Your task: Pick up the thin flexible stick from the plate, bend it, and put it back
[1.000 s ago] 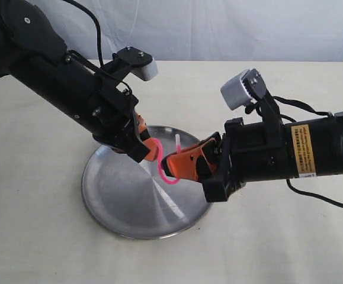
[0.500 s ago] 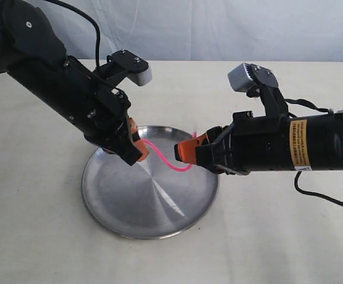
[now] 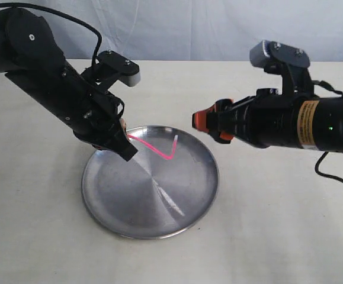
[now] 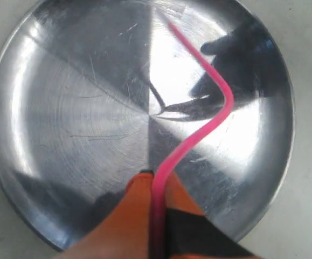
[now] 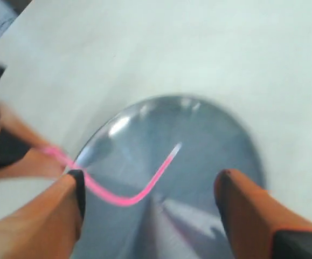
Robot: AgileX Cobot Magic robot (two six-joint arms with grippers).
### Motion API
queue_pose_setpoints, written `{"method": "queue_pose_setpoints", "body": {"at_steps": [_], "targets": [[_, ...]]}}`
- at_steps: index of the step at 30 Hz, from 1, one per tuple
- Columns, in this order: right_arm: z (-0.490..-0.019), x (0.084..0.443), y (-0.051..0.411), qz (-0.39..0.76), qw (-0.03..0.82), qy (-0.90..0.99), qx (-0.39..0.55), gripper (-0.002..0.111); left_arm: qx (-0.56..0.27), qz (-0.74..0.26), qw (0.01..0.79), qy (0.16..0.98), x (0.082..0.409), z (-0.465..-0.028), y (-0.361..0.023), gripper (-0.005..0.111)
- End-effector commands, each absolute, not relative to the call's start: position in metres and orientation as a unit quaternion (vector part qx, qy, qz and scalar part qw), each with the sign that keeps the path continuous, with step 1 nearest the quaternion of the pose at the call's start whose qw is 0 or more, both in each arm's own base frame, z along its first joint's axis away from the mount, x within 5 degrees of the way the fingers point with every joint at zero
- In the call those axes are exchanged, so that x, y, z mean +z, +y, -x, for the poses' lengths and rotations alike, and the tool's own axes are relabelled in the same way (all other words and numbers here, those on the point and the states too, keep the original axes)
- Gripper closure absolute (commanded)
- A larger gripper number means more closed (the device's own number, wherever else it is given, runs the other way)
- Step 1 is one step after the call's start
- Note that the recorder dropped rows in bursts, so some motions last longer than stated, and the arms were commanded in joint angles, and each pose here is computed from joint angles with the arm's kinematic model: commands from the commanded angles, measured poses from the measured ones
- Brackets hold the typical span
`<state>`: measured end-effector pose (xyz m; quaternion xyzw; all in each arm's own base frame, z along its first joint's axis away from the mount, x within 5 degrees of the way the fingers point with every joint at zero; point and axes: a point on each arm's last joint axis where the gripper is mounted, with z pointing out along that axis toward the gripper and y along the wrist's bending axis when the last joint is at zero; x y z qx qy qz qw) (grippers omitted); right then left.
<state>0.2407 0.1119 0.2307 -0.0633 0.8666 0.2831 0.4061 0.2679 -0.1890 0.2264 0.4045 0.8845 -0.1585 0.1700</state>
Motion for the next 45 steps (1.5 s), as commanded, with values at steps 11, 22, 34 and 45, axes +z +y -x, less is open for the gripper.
{"method": "queue_pose_setpoints", "body": {"at_steps": [11, 22, 34, 45], "targets": [[-0.244, 0.251, 0.103, 0.041, 0.452, 0.858, 0.241, 0.041, -0.175, -0.367, 0.126, 0.905, 0.189, -0.277, -0.198, 0.068], [-0.244, 0.251, 0.101, 0.039, 0.453, 0.859, 0.234, 0.045, -0.114, -0.382, 0.17, 0.901, 0.231, -0.277, -0.184, 0.056], [-0.242, 0.247, 0.102, 0.121, 0.456, 0.86, 0.193, 0.108, -0.074, -0.244, 0.442, 0.86, 0.379, -0.203, -0.113, 0.107], [-0.189, 0.232, 0.085, 0.099, 0.446, 0.863, 0.215, 0.108, -0.082, -0.182, 0.505, 0.84, 0.348, -0.124, -0.059, 0.107]]}}
